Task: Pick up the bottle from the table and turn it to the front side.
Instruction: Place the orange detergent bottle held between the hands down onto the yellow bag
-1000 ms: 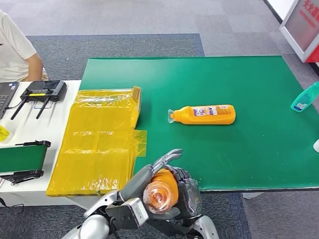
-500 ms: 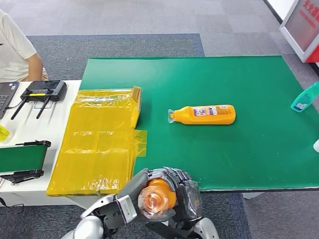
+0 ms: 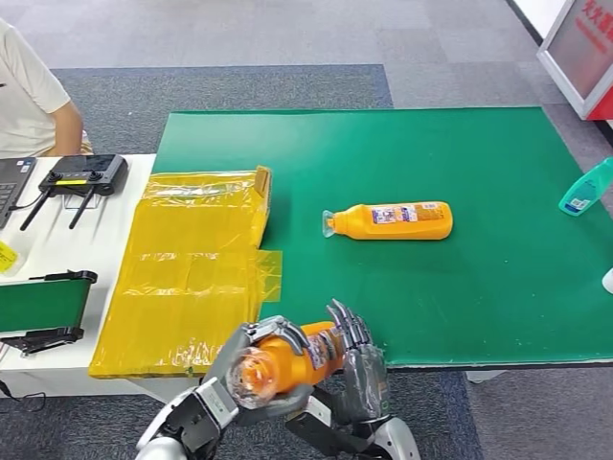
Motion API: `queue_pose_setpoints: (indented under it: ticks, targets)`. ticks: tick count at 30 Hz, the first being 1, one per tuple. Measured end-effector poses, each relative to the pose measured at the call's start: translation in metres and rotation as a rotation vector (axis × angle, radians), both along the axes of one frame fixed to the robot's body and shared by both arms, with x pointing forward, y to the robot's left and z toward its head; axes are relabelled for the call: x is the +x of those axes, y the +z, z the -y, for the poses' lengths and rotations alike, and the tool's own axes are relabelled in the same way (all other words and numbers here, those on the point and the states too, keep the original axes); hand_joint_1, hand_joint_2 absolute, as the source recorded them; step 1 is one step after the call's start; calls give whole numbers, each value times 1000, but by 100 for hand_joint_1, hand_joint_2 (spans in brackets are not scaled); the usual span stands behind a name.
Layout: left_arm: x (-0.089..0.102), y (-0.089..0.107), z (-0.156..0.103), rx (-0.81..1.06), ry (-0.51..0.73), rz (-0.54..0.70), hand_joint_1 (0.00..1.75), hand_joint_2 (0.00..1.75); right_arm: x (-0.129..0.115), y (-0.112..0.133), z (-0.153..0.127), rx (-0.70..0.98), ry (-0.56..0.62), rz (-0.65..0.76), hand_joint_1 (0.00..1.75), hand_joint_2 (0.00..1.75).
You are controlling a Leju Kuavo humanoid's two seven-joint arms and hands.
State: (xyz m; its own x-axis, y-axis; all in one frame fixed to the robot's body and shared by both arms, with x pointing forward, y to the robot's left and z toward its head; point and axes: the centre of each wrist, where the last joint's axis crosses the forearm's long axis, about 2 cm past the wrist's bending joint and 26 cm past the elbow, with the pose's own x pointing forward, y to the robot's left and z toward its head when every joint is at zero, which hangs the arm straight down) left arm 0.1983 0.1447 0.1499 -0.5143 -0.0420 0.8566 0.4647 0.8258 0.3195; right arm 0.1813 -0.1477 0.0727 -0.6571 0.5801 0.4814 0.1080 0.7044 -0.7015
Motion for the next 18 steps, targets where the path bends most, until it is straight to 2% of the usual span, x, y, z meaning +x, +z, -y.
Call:
queue_pose_setpoints:
  ticks: [10, 15, 18]
  targets:
    - [5, 1, -56, 179, 436, 94, 175, 175, 0, 17, 2, 63, -47, 21, 0, 175]
    - [9, 6, -79, 307, 639, 179, 175, 175, -4, 22, 6, 91, -75, 20, 0, 175]
    - [11, 9, -89, 447, 775, 269, 175, 175, -4, 25, 8, 103, -86, 25, 0, 175]
